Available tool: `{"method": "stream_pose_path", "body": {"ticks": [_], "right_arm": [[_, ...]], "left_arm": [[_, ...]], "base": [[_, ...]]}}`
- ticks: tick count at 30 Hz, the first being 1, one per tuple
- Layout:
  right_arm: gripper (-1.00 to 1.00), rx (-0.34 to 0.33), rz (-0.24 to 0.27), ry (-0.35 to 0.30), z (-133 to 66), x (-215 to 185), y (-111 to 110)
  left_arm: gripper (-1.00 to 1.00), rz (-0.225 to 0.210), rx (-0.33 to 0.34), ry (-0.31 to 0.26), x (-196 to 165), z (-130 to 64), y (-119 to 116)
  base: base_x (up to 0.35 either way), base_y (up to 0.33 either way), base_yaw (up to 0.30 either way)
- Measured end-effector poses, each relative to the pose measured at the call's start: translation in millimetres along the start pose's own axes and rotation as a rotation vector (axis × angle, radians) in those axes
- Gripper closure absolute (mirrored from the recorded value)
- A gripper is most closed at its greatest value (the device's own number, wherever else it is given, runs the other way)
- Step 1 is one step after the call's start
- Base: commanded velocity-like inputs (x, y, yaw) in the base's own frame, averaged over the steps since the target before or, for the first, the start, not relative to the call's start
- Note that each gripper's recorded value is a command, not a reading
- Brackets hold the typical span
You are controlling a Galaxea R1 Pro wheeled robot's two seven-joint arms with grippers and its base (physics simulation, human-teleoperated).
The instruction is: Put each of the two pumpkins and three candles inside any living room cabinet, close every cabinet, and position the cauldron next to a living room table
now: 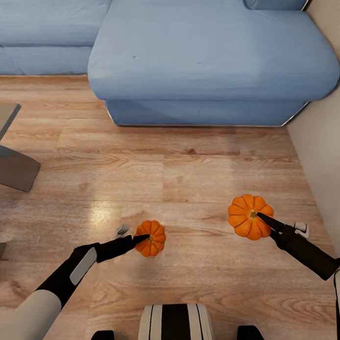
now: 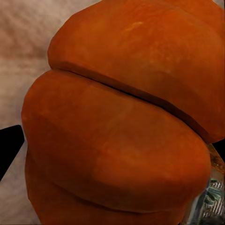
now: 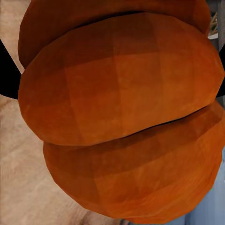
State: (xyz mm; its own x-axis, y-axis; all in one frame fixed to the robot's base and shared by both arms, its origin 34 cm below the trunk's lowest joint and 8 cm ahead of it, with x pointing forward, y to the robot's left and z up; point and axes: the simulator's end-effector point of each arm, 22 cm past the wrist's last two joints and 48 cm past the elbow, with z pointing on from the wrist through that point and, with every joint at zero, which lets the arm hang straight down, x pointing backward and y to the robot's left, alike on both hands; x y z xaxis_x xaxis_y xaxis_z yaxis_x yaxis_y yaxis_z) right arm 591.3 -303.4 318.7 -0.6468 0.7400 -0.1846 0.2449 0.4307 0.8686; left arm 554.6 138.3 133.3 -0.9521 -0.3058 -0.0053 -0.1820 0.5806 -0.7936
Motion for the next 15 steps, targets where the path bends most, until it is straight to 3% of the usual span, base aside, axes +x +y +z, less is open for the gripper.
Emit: {"method": "stream_pose_path", "body": {"ticks": [6, 7, 8, 10, 15], "right_arm": [[1.0, 0.006, -0.014, -0.001, -1.4, -2.0, 6.4], [1.0, 0.021, -0.012, -0.002, -1.6, -2.3, 4.0], [1.0, 0.039, -0.02, -0.002, -2.4, -3.0, 1.5], [1.0, 0.078, -0.021, -0.006, -3.5, -4.4, -4.5], [1.0, 0.13, -0.035, -0.013, -6.3, -8.4, -7.3]], "left_arm": [[1.0, 0.103, 0.131, -0.004, -31.0, -5.6, -82.9], [1.0, 0.154, 0.14, 0.004, -33.8, -7.7, -98.4], [1.0, 0.14, 0.181, -0.006, -39.4, -11.1, -115.4], [1.0, 0.194, 0.198, -0.002, -43.3, -15.9, -136.0], [1.0, 0.246, 0.24, 0.004, -42.2, -27.8, -169.9]], "base": [[0.0, 0.0, 0.0], [0.0, 0.0, 0.0], [0.0, 0.0, 0.0], [0.0, 0.0, 0.0], [0.0, 0.0, 0.0]]}}
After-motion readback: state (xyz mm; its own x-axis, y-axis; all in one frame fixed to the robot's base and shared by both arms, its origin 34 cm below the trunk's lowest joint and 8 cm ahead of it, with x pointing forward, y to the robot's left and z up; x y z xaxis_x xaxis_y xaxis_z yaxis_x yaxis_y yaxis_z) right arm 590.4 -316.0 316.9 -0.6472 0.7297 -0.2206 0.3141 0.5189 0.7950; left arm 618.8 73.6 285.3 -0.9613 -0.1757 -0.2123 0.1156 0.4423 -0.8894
